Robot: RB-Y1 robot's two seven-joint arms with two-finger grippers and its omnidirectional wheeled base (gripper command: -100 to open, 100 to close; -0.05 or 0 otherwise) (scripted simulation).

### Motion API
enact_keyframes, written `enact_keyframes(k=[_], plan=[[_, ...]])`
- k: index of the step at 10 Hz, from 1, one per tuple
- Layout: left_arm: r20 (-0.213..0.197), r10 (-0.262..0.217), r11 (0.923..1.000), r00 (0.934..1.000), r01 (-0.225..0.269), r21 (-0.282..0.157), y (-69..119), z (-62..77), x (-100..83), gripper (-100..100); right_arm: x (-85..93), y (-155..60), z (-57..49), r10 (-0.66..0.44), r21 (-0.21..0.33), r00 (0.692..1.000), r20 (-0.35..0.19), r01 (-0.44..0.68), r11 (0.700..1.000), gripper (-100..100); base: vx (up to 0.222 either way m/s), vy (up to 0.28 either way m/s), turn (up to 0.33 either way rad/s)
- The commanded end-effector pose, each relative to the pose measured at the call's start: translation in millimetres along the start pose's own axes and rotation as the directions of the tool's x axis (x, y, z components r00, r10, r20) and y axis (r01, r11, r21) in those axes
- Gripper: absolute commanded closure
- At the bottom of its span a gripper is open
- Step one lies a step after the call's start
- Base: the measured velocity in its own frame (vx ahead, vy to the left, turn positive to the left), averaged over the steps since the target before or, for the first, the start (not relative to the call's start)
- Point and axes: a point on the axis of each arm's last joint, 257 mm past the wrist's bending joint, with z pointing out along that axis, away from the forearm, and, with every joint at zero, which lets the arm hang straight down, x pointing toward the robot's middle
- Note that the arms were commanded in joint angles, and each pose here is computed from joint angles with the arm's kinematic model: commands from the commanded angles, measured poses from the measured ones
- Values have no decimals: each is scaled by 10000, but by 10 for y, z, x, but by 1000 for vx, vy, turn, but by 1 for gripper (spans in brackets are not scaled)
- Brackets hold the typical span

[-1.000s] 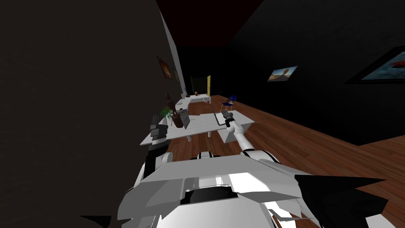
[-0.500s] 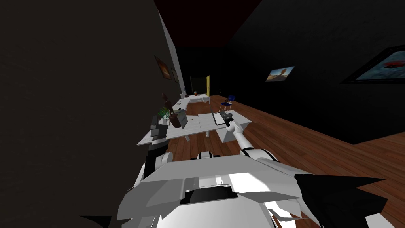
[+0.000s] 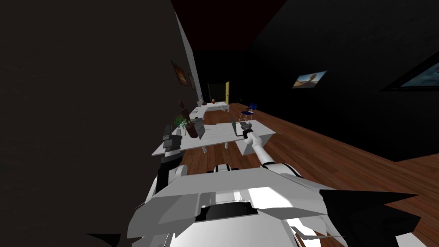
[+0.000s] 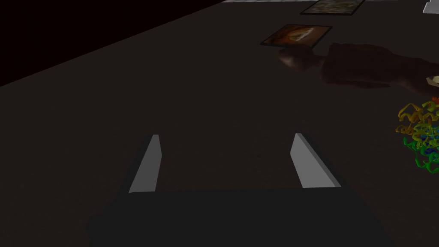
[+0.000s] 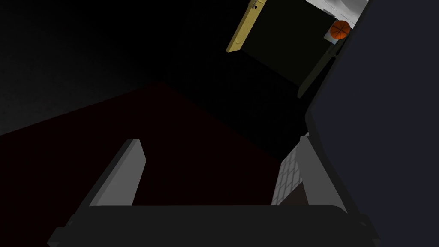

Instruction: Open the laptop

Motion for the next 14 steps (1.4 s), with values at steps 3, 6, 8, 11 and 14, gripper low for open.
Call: enact_keyframes(k=[3,6,8,11,14], plan=[[0,0,10000,10000,0,0,0,0,0,0,121,46,-132,-812,385,9962,-322,824,9959,-100,10,26,49],[0,0,10000,10000,0,-1,0,0,0,0,198,81,-229,-1267,622,9906,-516,1298,9896,-100,11,22,48],[0,0,10000,10000,0,0,0,0,0,0,251,106,-317,-1630,835,9844,-655,1682,9822,-100,7,25,64],[0,0,10000,10000,0,0,0,0,0,0,271,116,-382,-1897,1012,9792,-722,1964,9753,-100,6,20,35],[0,0,10000,10000,0,0,0,0,0,0,286,128,-486,-2280,1299,9704,-796,2369,9628,-100,9,20,48]])
